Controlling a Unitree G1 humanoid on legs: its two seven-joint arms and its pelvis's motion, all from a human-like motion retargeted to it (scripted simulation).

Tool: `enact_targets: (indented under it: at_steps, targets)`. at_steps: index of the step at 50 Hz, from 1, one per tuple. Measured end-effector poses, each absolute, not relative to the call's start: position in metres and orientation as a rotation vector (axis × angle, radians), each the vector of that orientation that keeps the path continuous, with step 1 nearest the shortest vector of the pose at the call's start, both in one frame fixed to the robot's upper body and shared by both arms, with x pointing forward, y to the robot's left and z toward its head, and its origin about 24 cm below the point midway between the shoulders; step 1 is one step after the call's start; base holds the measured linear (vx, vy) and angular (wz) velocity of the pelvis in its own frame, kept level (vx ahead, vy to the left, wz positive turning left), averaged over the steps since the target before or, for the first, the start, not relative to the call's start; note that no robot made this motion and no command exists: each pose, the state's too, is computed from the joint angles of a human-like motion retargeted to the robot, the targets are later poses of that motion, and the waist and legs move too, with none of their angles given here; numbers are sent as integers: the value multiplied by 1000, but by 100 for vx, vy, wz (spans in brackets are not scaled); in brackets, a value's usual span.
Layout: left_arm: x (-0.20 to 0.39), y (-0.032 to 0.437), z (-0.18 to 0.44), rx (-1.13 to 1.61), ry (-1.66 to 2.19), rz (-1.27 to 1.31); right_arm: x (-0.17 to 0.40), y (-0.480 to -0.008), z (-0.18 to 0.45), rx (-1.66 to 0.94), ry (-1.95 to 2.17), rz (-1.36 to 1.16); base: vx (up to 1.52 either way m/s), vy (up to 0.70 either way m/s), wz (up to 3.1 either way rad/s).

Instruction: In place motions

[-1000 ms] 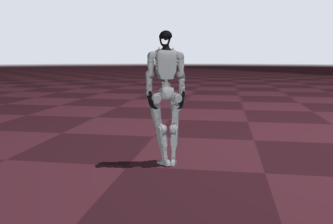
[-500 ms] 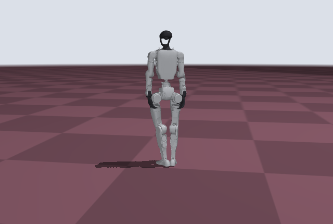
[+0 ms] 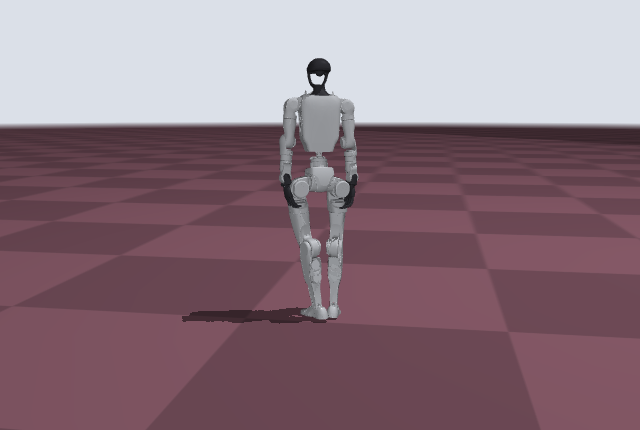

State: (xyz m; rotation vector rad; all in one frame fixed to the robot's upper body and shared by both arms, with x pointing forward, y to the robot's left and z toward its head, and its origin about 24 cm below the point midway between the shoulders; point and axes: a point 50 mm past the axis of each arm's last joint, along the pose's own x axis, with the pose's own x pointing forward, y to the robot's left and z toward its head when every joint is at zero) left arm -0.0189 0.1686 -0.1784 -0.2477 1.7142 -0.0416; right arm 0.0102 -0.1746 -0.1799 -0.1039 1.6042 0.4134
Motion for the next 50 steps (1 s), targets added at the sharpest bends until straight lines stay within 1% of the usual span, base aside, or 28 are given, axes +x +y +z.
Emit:
enact_targets:
  at_steps: [10,15,23,30,37,42,50]
  targets:
    - [-22,169,-178,-259,1727,-48,48,-174,-178,-122,1450,429,-20,20,-62]
    - [-24,174,-177,-257,1732,-37,57,-174,-176,-141,1420,433,-23,27,-146]
    - [-18,190,-176,-177,1734,-48,38,-192,-177,-124,1506,345,-21,31,-209]
    - [-3,192,-177,-165,1685,-45,0,-213,-175,-80,1657,172,-18,31,-181]
    - [14,193,-177,-169,1630,-40,-25,-213,-174,18,1703,10,-17,23,-100]
    - [22,186,-178,-195,1603,-35,-27,-204,-176,53,1706,13,-20,22,-54]
    - [33,170,-179,-206,1578,-116,-13,-194,-178,5,1671,104,-13,22,-45]
